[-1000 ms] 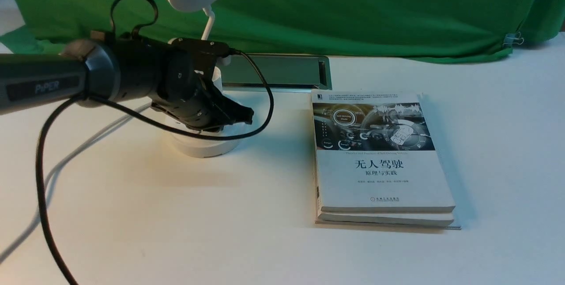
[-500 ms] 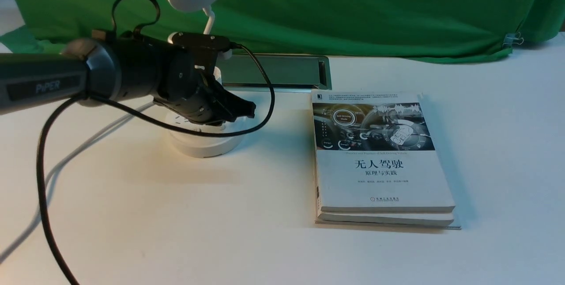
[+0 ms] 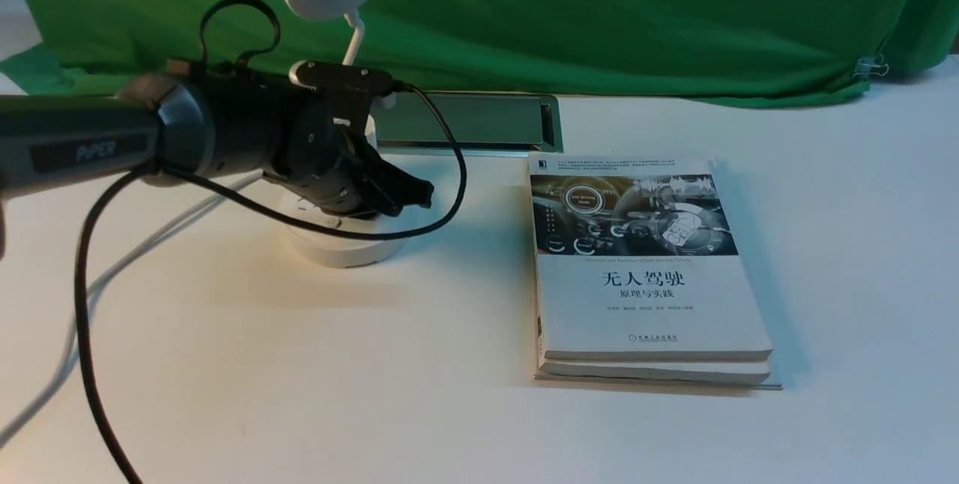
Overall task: Turn on the desk lamp on the white desktop with your hand.
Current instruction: 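Press the power button on the lamp base to turn the lamp on with the left gripper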
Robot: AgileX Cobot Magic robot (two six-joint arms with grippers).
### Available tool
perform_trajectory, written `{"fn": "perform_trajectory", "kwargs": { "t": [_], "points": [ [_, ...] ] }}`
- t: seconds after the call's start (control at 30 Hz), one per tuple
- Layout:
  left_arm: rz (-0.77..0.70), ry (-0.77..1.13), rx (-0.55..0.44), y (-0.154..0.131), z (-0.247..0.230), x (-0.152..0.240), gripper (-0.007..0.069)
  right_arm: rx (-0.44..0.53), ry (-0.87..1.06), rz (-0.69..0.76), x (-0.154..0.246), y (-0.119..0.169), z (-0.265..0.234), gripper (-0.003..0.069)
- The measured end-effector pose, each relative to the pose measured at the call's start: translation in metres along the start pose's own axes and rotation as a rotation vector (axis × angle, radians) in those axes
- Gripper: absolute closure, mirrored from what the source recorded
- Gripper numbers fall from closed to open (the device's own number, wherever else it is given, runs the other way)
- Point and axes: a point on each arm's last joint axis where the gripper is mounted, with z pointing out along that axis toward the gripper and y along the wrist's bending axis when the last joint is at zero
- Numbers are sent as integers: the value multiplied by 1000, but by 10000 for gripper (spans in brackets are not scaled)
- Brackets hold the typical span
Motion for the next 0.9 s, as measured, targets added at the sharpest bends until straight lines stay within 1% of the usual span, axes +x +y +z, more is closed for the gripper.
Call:
{"fn": "perform_trajectory", "kwargs": {
  "t": [0.23,0.43,0.77,0.9],
  "points": [
    [3,-8,-1,0,0,-1,624,0,0,0,0,0,0,418],
    [-42,6,9,-1,1,3,624,0,0,0,0,0,0,418],
    [-98,-38,19,0,7,14,624,0,0,0,0,0,0,418],
    [-117,-45,23,0,-3,12,624,0,0,0,0,0,0,418]
  ]
}}
